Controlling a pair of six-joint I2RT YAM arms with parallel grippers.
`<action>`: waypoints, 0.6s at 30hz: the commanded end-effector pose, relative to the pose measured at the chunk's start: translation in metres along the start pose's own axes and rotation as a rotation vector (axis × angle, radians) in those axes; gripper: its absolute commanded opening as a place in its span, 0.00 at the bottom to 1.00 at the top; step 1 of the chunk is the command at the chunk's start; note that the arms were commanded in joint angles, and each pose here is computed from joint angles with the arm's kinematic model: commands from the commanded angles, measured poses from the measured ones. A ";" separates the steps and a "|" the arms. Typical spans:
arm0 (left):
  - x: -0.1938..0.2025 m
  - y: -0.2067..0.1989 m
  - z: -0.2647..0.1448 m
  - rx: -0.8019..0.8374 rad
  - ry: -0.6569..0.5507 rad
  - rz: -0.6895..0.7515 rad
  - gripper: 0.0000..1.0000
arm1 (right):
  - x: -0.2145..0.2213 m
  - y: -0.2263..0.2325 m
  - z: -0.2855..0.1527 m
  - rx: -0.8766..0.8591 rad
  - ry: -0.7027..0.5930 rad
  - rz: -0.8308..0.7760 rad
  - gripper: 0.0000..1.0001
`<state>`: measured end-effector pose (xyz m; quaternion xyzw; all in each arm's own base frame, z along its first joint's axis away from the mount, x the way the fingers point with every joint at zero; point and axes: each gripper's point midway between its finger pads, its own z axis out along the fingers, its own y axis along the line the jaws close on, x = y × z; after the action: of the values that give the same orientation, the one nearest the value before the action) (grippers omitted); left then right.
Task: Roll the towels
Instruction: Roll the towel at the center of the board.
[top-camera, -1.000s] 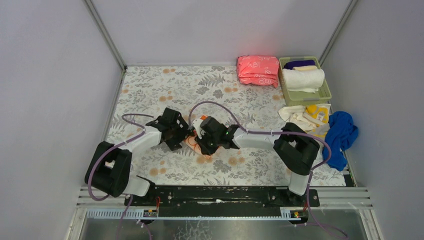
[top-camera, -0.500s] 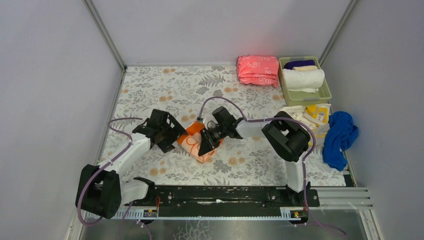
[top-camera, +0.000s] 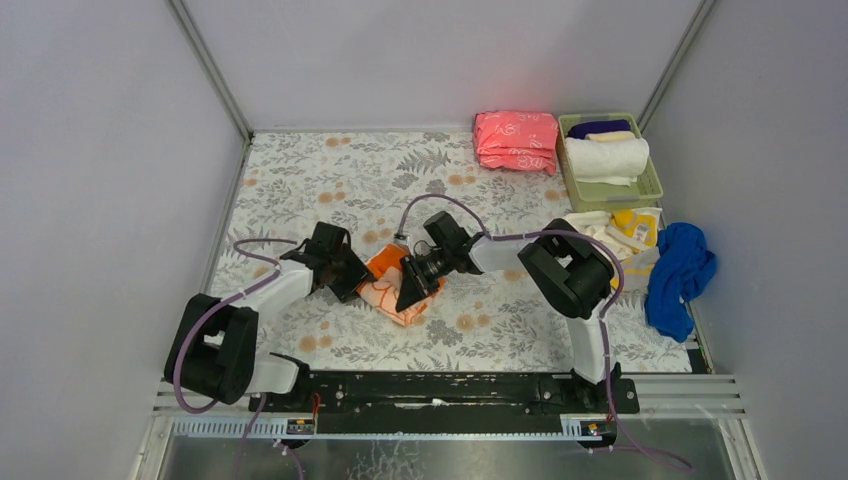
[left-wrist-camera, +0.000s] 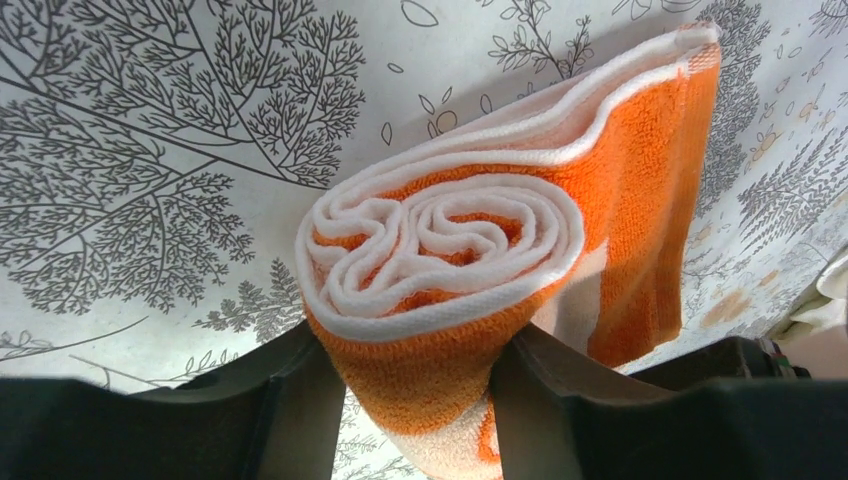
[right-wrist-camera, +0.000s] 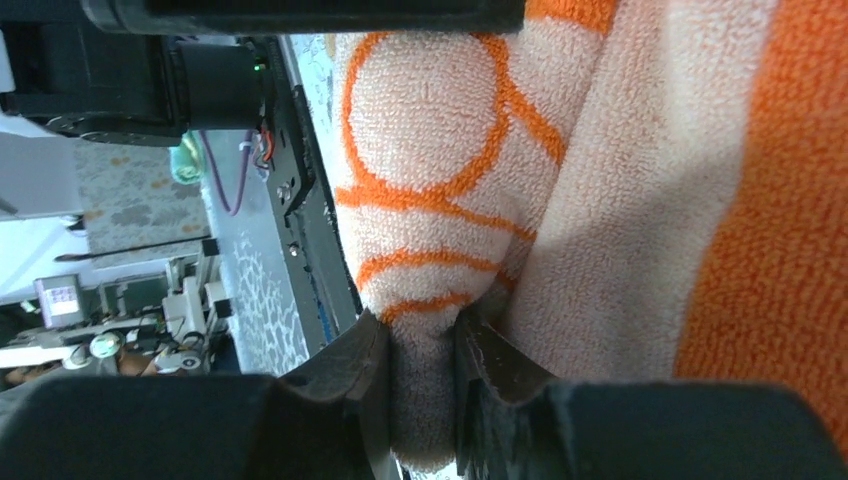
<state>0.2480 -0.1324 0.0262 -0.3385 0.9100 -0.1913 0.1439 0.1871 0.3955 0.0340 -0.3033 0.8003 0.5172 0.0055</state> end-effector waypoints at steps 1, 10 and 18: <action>0.016 0.060 0.017 -0.196 0.027 0.000 0.43 | 0.021 -0.029 -0.014 0.243 0.023 0.049 0.25; 0.014 0.059 0.023 -0.219 0.033 0.028 0.23 | -0.012 0.003 -0.058 0.656 -0.090 -0.290 0.61; 0.018 0.057 0.024 -0.231 0.050 0.046 0.23 | -0.033 0.058 -0.068 0.936 -0.195 -0.659 0.73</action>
<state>0.2534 -0.1401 0.0190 -0.3310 0.9128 -0.1978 0.1345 0.1870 0.3722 0.0866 -0.4285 0.8380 0.2052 0.2685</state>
